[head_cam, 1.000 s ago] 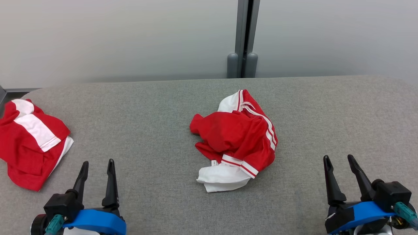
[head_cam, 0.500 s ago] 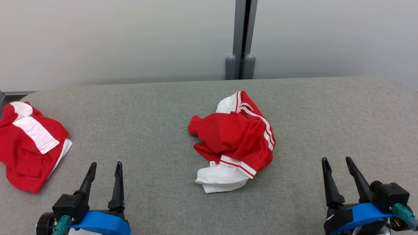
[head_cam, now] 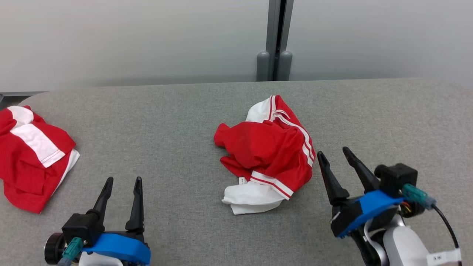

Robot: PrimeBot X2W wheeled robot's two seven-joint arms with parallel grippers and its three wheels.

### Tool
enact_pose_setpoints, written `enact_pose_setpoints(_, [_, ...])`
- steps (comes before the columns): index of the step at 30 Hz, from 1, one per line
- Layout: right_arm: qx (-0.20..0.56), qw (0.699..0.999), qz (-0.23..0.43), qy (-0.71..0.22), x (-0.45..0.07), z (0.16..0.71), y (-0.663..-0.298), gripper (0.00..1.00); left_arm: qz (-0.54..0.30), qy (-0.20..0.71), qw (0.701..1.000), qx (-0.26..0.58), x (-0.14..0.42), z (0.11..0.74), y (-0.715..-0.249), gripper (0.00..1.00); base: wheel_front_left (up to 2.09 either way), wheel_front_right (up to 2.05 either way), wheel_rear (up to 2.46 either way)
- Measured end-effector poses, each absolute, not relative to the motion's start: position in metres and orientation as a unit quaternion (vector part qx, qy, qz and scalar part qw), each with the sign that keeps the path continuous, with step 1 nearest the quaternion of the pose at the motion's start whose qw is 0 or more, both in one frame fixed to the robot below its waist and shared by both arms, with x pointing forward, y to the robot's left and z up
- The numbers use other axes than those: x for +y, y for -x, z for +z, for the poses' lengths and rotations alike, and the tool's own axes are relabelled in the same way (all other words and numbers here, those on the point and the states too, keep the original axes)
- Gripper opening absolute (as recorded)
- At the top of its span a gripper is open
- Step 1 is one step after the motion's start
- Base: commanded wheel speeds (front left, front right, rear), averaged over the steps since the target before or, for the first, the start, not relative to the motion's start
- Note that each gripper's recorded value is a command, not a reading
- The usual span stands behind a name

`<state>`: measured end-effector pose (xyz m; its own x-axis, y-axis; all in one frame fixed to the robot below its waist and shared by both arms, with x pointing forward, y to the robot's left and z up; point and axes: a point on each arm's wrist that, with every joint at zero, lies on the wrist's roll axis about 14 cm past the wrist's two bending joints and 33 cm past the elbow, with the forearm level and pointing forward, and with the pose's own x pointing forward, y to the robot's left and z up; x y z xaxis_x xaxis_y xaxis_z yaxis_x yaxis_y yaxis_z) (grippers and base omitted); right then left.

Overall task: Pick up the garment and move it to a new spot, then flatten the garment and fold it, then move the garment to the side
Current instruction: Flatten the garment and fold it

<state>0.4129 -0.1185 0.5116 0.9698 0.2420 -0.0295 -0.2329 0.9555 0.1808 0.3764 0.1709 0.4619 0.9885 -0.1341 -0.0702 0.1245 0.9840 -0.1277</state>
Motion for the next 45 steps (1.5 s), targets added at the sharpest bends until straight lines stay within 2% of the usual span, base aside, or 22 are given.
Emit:
enact_pose_setpoints(4, [0.051, 0.984, 0.145, -0.088, -0.102, 0.513, -0.434, 1.00, -0.067, 0.059, 0.995, 0.037, 0.171, 0.463, -0.383, 1.00, 0.00, 0.00, 0.00])
enact_pose_setpoints(13, [0.188, 0.968, 0.161, -0.028, -0.090, 0.454, -0.448, 1.00, -0.065, 0.065, 0.995, 0.042, 0.171, 0.459, -0.387, 1.00, 0.00, 0.00, 0.00])
enact_pose_setpoints(14, [0.198, 0.967, 0.160, -0.021, -0.090, 0.449, -0.448, 0.79, -0.065, 0.064, 0.995, 0.041, 0.172, 0.459, -0.388, 1.00, 0.00, 0.00, 0.00])
enact_pose_setpoints(15, [0.208, 0.965, 0.159, -0.017, -0.091, 0.444, -0.448, 0.38, -0.063, 0.063, 0.995, 0.040, 0.172, 0.459, -0.389, 1.00, 0.00, 0.00, 0.00])
enact_pose_setpoints(16, [0.213, 0.964, 0.157, -0.016, -0.092, 0.441, -0.448, 0.04, -0.062, 0.063, 0.995, 0.040, 0.173, 0.459, -0.389, 1.00, 0.00, 0.00, 0.00])
enact_pose_setpoints(17, [0.218, 0.963, 0.155, -0.015, -0.094, 0.438, -0.448, 0.00, -0.060, 0.063, 0.995, 0.041, 0.175, 0.459, -0.388, 1.00, 0.00, 0.00, 0.00])
enact_pose_setpoints(22, [0.191, 0.971, 0.140, -0.025, -0.103, 0.452, -0.454, 0.00, -0.057, 0.064, 0.996, 0.038, 0.176, 0.461, -0.387, 1.00, 0.00, 0.00, 0.00])
enact_pose_setpoints(26, [0.117, 0.982, 0.147, -0.025, -0.098, 0.494, -0.465, 0.00, -0.058, 0.064, 0.996, 0.032, 0.176, 0.465, -0.385, 1.00, 0.00, 0.00, 0.00])
enact_pose_setpoints(31, [0.020, 0.981, 0.191, -0.005, -0.068, 0.562, -0.474, 0.00, -0.061, 0.065, 0.996, 0.023, 0.174, 0.471, -0.381, 1.00, 0.00, 0.00, 0.00])
enact_pose_setpoints(38, [-0.060, 0.961, 0.271, 0.011, -0.011, 0.630, -0.475, 0.00, -0.060, 0.068, 0.996, 0.019, 0.174, 0.474, -0.375, 1.00, 0.00, 0.00, 0.00])
enact_pose_setpoints(45, [-0.164, 0.923, 0.342, -0.062, 0.027, 0.712, -0.468, 0.00, -0.053, 0.066, 0.996, 0.019, 0.179, 0.473, -0.372, 1.00, 0.00, 0.00, 0.00])
